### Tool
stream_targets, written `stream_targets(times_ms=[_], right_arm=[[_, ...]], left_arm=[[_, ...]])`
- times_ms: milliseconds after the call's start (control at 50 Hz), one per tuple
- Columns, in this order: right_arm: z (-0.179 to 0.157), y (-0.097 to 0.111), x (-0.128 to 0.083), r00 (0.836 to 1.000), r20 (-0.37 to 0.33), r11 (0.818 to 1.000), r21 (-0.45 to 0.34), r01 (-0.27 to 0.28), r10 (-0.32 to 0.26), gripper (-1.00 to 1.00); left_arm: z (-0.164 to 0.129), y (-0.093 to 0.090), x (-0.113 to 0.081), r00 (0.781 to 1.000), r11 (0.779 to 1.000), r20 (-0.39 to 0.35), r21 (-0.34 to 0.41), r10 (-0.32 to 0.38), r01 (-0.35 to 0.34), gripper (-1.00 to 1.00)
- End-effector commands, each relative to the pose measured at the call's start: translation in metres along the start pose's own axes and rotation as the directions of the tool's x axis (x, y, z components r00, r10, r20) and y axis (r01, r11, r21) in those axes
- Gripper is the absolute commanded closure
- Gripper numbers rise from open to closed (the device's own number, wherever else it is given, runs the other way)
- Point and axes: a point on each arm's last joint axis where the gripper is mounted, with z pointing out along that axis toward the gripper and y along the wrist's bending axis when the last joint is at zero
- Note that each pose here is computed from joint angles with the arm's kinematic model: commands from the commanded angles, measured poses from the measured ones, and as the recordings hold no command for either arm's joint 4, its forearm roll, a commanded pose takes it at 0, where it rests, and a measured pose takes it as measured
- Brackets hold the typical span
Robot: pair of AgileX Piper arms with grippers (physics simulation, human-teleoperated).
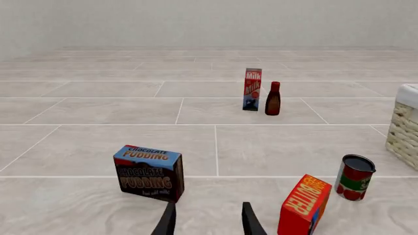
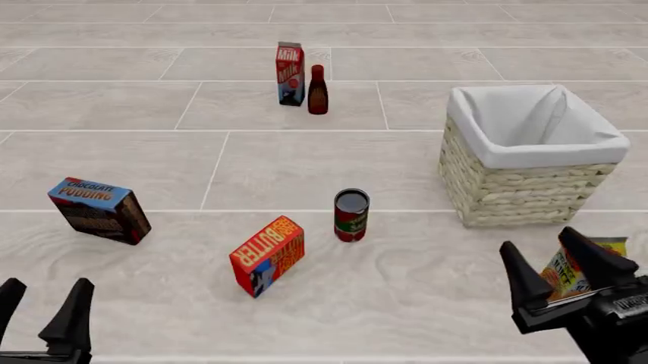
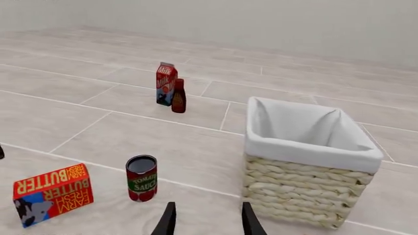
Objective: Pick the tomato sauce and place it in the basket.
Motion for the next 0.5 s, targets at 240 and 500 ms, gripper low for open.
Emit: stream_targets(times_ms=[240, 500], right_arm=[[0.019, 0.008, 0.004, 1.000, 0.002, 0.998, -0.059, -0.011, 0.012, -1.00], [0.031, 0.012, 0.008, 1.000, 0.007, 0.996, -0.079, -0.029, 0.029, -1.00]], left_arm=[[0.000, 0.000, 0.000, 1.000, 1.000, 0.000, 0.000, 0.000, 0.000, -1.00], [0.000, 0.000, 0.000, 1.000, 1.000, 0.000, 0.000, 0.000, 0.000, -1.00]])
